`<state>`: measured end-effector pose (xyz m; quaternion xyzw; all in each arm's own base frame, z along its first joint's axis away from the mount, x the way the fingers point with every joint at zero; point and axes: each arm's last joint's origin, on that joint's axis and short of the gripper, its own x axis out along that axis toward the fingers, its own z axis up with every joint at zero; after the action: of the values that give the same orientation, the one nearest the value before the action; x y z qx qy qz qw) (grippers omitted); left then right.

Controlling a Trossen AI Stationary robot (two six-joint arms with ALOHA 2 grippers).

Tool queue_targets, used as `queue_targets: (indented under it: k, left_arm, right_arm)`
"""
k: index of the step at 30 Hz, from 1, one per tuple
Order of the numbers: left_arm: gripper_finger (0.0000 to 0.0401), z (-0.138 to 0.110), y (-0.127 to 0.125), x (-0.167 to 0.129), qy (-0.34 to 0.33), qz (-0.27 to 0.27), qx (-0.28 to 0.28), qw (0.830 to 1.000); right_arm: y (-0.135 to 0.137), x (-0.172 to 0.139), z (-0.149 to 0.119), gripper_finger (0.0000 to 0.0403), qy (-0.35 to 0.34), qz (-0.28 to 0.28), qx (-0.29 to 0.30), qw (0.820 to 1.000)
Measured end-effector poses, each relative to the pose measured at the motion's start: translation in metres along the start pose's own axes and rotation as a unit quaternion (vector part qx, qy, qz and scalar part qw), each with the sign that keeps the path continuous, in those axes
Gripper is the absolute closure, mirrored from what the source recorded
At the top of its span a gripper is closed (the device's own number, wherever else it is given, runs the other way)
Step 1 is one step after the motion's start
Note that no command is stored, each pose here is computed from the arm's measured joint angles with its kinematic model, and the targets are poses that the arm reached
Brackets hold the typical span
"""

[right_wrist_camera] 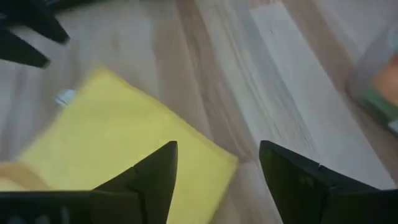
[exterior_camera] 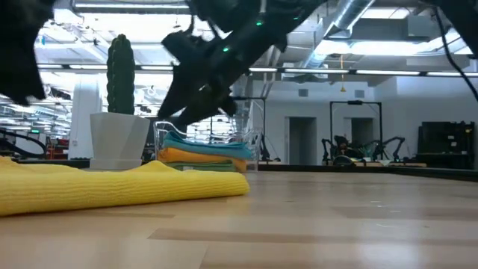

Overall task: Fold microfiber towels
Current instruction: Fold the yellow microfiber cloth

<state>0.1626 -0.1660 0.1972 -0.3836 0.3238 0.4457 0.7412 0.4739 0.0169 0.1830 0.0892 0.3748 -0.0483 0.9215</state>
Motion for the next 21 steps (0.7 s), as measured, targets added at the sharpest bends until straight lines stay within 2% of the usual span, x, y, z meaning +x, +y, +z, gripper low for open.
queue_targets:
  k: [2,5,8,14,21]
  left_arm:
    - [0.0254,-0.005,0.007,0.007,0.01,0.005,-0.024,1.0]
    - [0.0212,-0.015,0.016,0.017,0.022,-0.014,-0.054,0.998]
    - [0.0187,-0.022,0.027,0.03,0.03,-0.031,-0.071,0.997]
    - [0.0181,-0.03,0.046,0.056,0.051,-0.058,-0.092,0.993]
    - [0.0181,-0.029,0.055,0.066,0.042,-0.065,-0.102,0.992]
  right_arm:
    - [-0.002,0.01,0.003,0.015,0.011,-0.004,0.001,1.0]
    - [-0.007,0.027,0.002,0.0155,0.028,-0.012,-0.003,1.0]
    - [-0.013,0.037,0.004,0.0159,0.03,-0.017,-0.003,0.999]
    - [-0.028,0.044,0.0,0.0164,0.049,-0.024,0.006,0.999]
    - [-0.031,0.046,-0.004,0.0164,0.055,-0.02,0.008,0.998]
